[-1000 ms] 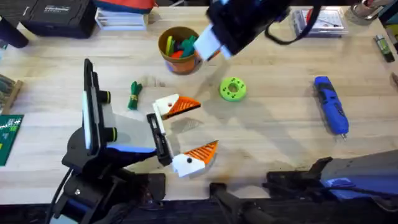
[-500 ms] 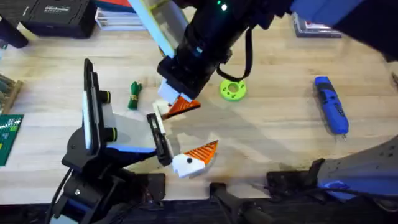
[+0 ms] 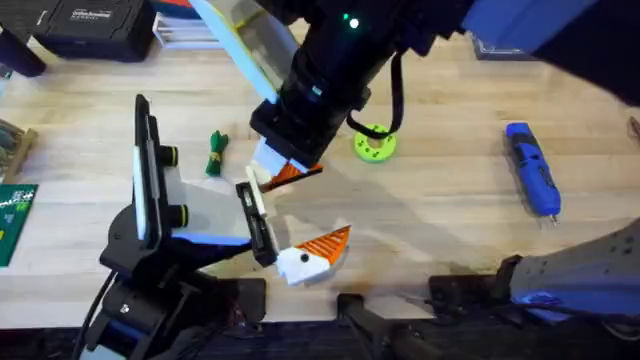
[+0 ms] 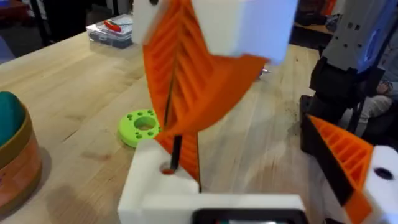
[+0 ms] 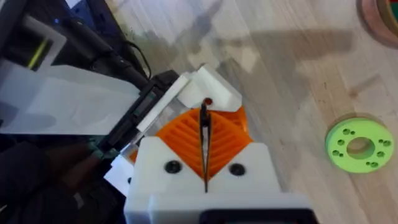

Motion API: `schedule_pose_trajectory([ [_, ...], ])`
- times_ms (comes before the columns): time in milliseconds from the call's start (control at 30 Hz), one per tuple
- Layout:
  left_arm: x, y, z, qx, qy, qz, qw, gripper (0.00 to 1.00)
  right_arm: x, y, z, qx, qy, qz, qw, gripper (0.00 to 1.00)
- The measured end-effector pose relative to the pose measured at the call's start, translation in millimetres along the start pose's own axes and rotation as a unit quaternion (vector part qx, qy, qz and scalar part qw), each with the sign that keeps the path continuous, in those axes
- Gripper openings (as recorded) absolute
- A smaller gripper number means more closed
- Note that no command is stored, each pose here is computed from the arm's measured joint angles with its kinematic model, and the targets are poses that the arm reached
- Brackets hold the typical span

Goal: Pick up the gripper from the table and insert it into the empty holder that is missing its gripper. Then pick up a screw, insert it into the mounting hole, and use the screwdriver to tighten it. Finally, clean up the table by picking up the vegetable and placing it into the bucket.

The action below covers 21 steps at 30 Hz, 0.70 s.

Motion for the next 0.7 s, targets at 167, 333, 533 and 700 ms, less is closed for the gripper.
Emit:
schedule_pose_trajectory([
  [167,0.0,0.0,0.0,0.000,0.000,0.000,1.000,0.986,0.4,0.0,-1.9,-0.011,0.000,-0.002,1.000,0.005],
  [333,0.0,0.0,0.0,0.000,0.000,0.000,1.000,0.986,0.5,0.3,-2.3,-0.014,0.000,-0.002,1.000,0.005],
  [533,0.0,0.0,0.0,0.000,0.000,0.000,1.000,0.986,1.2,8.9,0.1,-0.014,-0.003,0.010,1.000,0.005],
  [700,0.0,0.0,-0.1,-0.001,-0.001,0.000,1.000,0.986,1.5,14.2,2.1,-0.015,-0.005,0.016,1.000,0.005],
])
Point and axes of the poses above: each hand's point on the last joint's axis, 136 mm out from that joint toward the fingers, its own y axis out along the fingers, its own z axis along the line the jaws close on, x = y × z, the point moved 9 cm from there along -y, back along the fingers, and after that the axes turned 13 degrees about y, right-handed, at the moved point
